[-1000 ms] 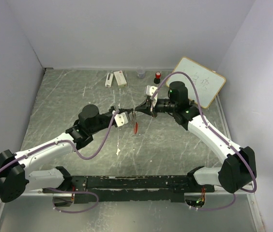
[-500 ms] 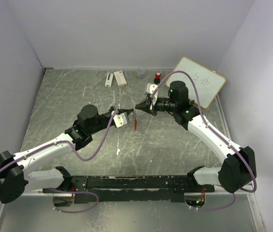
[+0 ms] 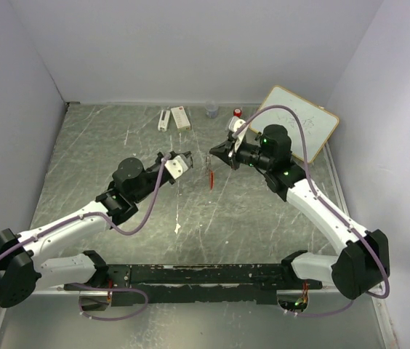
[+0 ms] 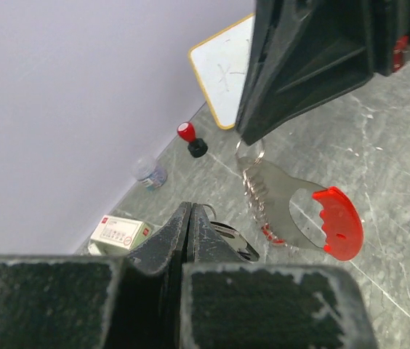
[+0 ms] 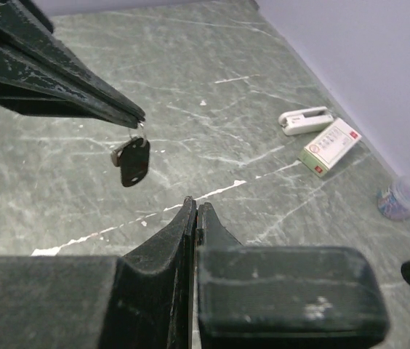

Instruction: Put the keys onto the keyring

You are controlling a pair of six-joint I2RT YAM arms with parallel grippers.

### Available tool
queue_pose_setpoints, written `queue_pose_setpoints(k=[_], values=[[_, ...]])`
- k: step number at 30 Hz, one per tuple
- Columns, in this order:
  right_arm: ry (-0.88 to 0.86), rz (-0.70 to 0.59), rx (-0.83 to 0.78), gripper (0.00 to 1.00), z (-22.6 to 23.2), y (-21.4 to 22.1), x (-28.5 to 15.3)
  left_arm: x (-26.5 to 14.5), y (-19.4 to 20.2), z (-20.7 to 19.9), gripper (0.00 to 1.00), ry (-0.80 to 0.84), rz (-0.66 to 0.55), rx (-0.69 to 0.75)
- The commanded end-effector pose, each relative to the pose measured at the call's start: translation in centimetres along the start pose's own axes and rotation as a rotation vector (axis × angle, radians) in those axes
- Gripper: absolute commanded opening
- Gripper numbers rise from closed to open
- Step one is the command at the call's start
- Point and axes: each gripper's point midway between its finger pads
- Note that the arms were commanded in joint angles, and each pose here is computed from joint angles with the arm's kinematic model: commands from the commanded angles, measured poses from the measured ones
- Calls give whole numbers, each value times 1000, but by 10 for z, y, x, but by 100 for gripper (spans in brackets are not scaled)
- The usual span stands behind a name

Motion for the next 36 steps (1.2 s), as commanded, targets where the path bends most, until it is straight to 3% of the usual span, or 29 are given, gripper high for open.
queue_pose_setpoints(k=[1, 19, 27, 36], values=[[157, -126, 67, 0, -17, -31, -12, -4, -7, 31, 7, -143, 15, -76], [501, -191, 484, 0, -57, -58, -25, 10, -29, 36, 7, -116, -29, -167], [623, -146, 632, 0, -74, -48, -25, 19, -33, 38, 7, -103, -30, -180], [657, -125, 677, 0, -77, -42, -25, 30, -36, 36, 7, -81, -46, -187]])
Point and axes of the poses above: each gripper's point midway between its finger pads, its own x axis out along the fingers, its own z axis along the line the jaws close on, y = z × x, and after that the axes turned 13 degrees about x, right-handed
